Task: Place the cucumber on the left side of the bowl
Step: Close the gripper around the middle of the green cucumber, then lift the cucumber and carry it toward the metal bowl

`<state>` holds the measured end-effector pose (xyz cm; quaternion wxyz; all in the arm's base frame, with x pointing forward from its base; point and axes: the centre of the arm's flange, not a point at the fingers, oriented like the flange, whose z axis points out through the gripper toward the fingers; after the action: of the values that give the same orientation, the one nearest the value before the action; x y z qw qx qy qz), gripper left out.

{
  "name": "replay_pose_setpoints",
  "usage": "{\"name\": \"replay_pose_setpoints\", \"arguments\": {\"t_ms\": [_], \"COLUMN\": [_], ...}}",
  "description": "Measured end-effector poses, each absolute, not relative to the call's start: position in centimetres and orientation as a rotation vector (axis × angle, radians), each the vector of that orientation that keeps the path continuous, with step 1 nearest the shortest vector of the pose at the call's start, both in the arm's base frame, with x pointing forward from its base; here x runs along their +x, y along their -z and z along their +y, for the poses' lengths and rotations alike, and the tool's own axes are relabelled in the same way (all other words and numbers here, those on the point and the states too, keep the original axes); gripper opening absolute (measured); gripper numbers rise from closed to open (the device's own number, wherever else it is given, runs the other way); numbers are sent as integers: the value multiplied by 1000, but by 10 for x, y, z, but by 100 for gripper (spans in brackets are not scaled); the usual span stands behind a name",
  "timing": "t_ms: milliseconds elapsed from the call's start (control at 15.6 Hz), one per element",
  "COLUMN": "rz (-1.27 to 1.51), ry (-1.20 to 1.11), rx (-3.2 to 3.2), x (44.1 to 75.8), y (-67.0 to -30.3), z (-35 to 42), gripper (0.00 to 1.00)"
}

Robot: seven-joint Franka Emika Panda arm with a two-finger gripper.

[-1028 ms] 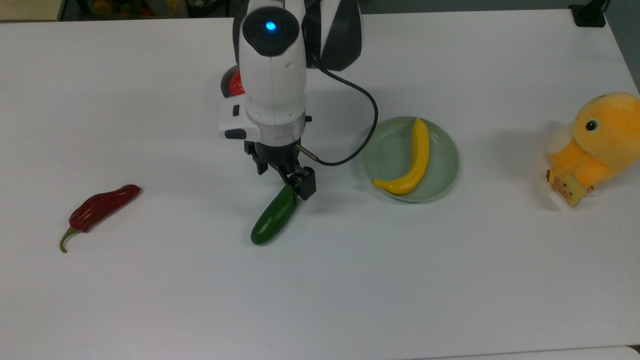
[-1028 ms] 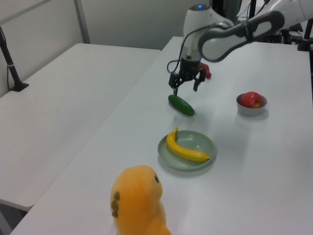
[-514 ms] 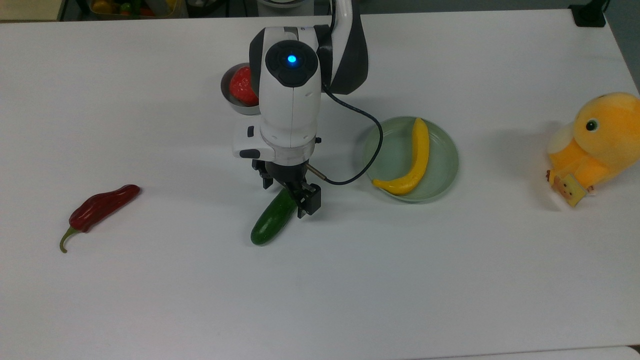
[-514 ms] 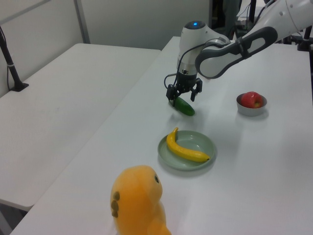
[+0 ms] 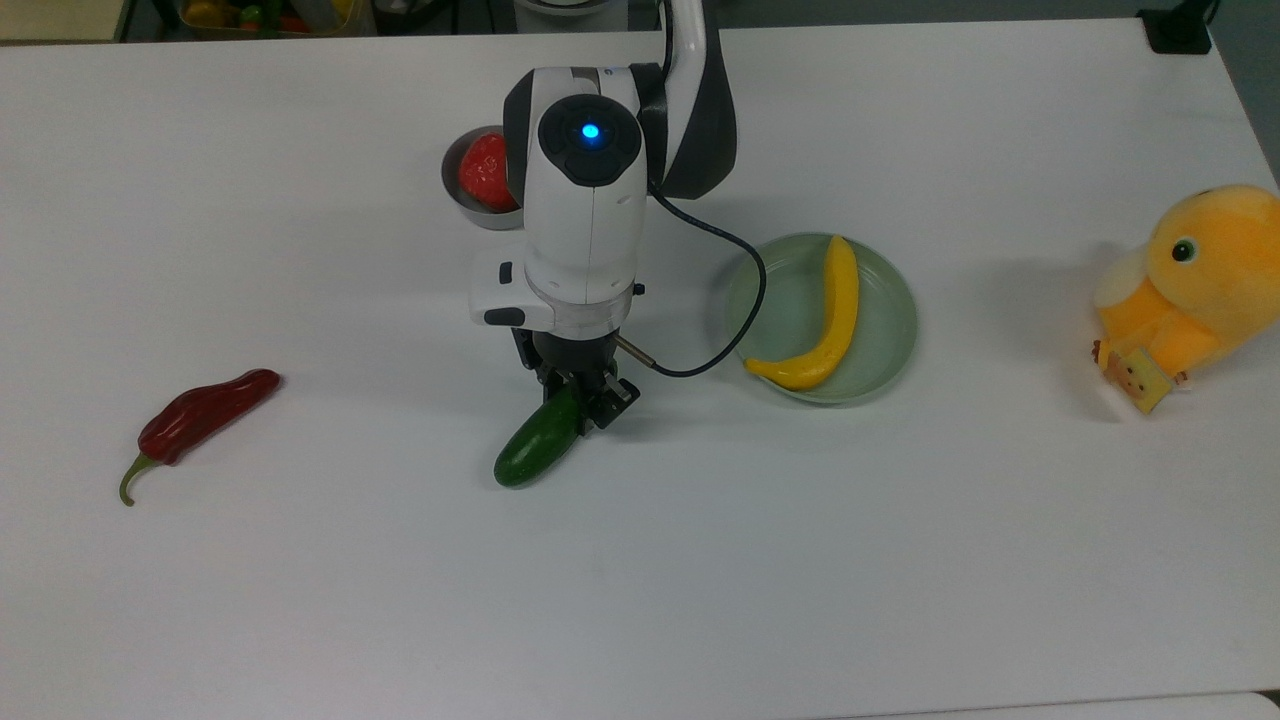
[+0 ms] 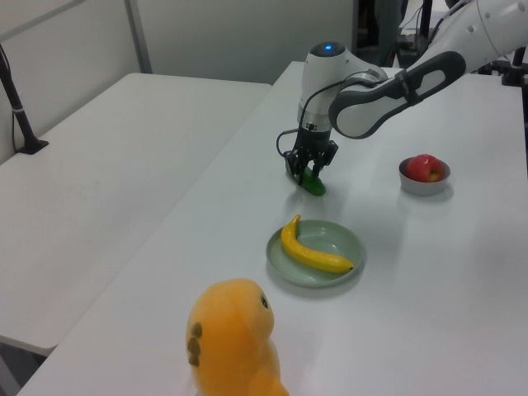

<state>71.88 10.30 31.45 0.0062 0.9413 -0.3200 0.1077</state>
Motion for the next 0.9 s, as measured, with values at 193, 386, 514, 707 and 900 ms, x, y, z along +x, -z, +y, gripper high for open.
{"name": "replay_pose_setpoints", "arguments": {"t_ms": [193, 386, 514, 707, 900], "rz": [-1003, -984, -888, -754, -678], "ry": [-349, -413, -432, -386, -333], "rx": [2948, 2966, 3002, 3035, 3046], "x": [720, 721, 713, 691, 674], "y": [-317, -348, -368, -392, -408], "z": [103, 104, 107, 108, 105], "gripper": [45, 45, 45, 45, 45]}}
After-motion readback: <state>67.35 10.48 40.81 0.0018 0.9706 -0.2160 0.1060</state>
